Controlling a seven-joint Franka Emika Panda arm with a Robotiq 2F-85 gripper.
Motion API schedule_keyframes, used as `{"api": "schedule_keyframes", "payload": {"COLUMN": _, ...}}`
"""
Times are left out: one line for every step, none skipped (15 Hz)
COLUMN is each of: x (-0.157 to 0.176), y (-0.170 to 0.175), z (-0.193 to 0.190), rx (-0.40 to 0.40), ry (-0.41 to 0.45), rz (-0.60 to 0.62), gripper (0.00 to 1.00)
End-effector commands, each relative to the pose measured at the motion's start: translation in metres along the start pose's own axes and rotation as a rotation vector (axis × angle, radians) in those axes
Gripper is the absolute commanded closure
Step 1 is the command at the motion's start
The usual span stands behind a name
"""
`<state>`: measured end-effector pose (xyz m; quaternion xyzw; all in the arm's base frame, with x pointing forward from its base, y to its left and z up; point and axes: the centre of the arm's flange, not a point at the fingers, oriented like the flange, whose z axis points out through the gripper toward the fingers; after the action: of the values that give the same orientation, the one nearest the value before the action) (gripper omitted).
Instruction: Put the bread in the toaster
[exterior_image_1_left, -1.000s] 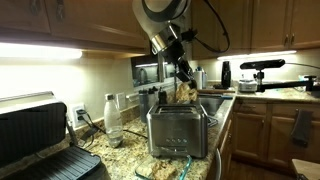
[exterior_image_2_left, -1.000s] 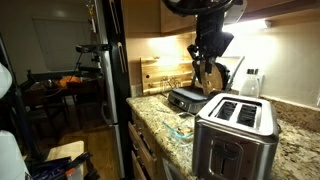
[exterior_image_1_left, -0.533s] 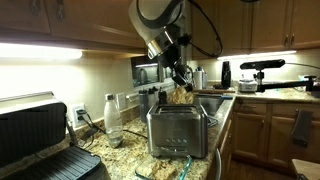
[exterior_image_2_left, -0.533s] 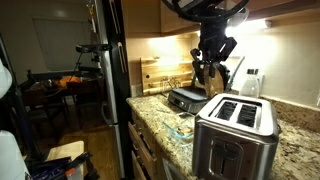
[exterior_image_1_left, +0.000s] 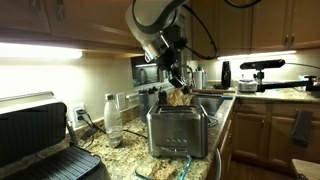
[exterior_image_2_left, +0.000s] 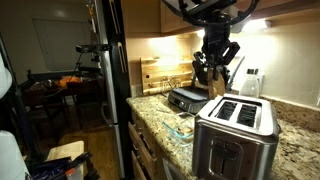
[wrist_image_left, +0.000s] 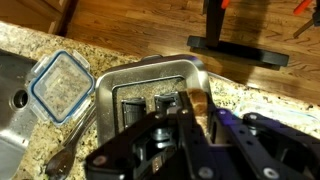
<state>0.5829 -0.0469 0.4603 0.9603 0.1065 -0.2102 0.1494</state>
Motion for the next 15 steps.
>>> {"api": "schedule_keyframes", "payload": {"x": 0.0022, "y": 0.0076, "z": -0.0028, "rx": -0.017, "ry": -0.030, "rz": -0.007, "gripper": 0.93}}
{"api": "schedule_keyframes", "payload": {"x": 0.0027, "y": 0.0082, "z": -0.0022, "rx": -0.019, "ry": -0.032, "rz": -0.006, "gripper": 0.93}}
{"api": "schedule_keyframes", "payload": {"x": 0.0032, "y": 0.0089, "z": -0.0014, "rx": -0.019, "ry": -0.033, "rz": -0.004, "gripper": 0.93}}
{"api": "schedule_keyframes", "payload": {"x": 0.0039, "y": 0.0094, "z": -0.0006, "rx": -0.019, "ry": -0.035, "rz": -0.004, "gripper": 0.93}}
{"api": "schedule_keyframes", "payload": {"x": 0.0048, "y": 0.0101, "z": 0.0001, "rx": -0.020, "ry": -0.037, "rz": -0.001, "gripper": 0.93}}
{"api": "schedule_keyframes", "payload": {"x": 0.0054, "y": 0.0108, "z": 0.0008, "rx": -0.022, "ry": -0.039, "rz": 0.001, "gripper": 0.93}}
{"api": "schedule_keyframes", "payload": {"x": 0.0060, "y": 0.0118, "z": 0.0014, "rx": -0.023, "ry": -0.040, "rz": 0.001, "gripper": 0.93}}
{"api": "schedule_keyframes", "payload": {"x": 0.0064, "y": 0.0126, "z": 0.0018, "rx": -0.024, "ry": -0.041, "rz": 0.003, "gripper": 0.93}}
{"api": "schedule_keyframes", "payload": {"x": 0.0069, "y": 0.0136, "z": 0.0022, "rx": -0.039, "ry": -0.044, "rz": 0.015, "gripper": 0.93}}
{"api": "schedule_keyframes", "payload": {"x": 0.0069, "y": 0.0141, "z": 0.0021, "rx": -0.041, "ry": -0.044, "rz": 0.013, "gripper": 0.93}}
{"api": "schedule_keyframes", "payload": {"x": 0.0070, "y": 0.0146, "z": 0.0021, "rx": -0.045, "ry": -0.045, "rz": 0.013, "gripper": 0.93}}
{"api": "schedule_keyframes", "payload": {"x": 0.0071, "y": 0.0148, "z": 0.0022, "rx": -0.047, "ry": -0.044, "rz": 0.014, "gripper": 0.93}}
{"api": "schedule_keyframes", "payload": {"x": 0.0077, "y": 0.0147, "z": 0.0025, "rx": -0.048, "ry": -0.046, "rz": 0.011, "gripper": 0.93}}
{"api": "schedule_keyframes", "payload": {"x": 0.0083, "y": 0.0143, "z": 0.0029, "rx": -0.047, "ry": -0.047, "rz": 0.009, "gripper": 0.93}}
{"api": "schedule_keyframes", "payload": {"x": 0.0089, "y": 0.0140, "z": 0.0035, "rx": -0.038, "ry": -0.047, "rz": 0.001, "gripper": 0.93}}
